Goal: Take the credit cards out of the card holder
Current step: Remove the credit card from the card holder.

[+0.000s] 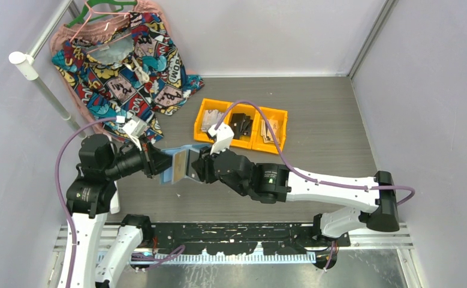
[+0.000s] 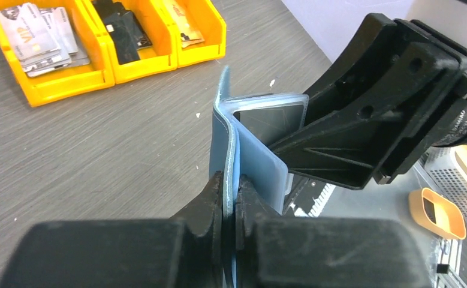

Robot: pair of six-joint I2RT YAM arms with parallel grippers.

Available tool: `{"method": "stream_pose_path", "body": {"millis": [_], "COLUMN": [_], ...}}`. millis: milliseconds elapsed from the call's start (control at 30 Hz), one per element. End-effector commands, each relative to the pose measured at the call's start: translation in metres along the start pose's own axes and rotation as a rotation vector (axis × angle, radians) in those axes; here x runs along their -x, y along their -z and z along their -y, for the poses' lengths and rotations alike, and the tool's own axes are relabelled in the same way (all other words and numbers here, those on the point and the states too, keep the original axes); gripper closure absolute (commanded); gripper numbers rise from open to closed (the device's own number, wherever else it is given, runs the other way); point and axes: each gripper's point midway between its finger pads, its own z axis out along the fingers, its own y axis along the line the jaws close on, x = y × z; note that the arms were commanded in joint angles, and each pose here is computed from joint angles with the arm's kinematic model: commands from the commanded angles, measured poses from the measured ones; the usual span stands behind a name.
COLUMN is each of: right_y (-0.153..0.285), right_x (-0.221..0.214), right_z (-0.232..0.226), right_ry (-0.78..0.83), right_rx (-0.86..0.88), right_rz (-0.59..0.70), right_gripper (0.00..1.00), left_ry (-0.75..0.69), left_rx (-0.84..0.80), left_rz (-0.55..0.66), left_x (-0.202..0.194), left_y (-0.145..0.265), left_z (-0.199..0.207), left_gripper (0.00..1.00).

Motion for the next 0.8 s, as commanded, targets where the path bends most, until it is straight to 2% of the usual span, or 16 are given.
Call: {"method": "stream_pose_path", "body": {"millis": [0,67,133,167,200,433,633,767], "right_y": [0.018,0.026,0.033,0.039,0.042,0.051,0.044,0.046], "right_x": [0.029,0.035,0.041,0.043,0.045,0.053,0.062,0.071], "right_z": [-0.016,-0.024,-0.031,-0.031,-0.030,-0.027,-0.021,-0.018], "right_ry": [-0.111,-0.154,-0.172,-0.164,-0.161,-0.128,-0.019,-0.011], "right_rx": [0.118,0.189,0.239,0.250,0.246,0.234,0.081,0.043], "right_rz": [0.083,0.099,0.107,0.098,0.098,0.099,0.089,0.120], "right_gripper": [0.74,0.85,0.94,0.99,0.99,0.99,0.99,0.99], "left_ry": [-0.066,-0.057,-0.031,0.002,0.013,0.140,0.184,0.185], "left_rx": [-0.139,-0.175,-0.193,-0.207,-0.213,-0.318,-0.333,-0.363], "left_rz": [0.060,0.044,0.029,0.018,0.017,-0.012,-0.033,-0.037], "left_x": [0.019,0.015,0.011,0.009,0.009,0.004,-0.007,-0.006], "left_y": [0.007,0.006,0.005,0.005,0.005,0.003,0.002,0.008], "left_z": [0.032,0.036,0.037,0.039,0.040,0.052,0.052,0.061], "left_gripper": [0.87,0.66,0.53,0.36,0.33,0.26,0.20,0.18]}}
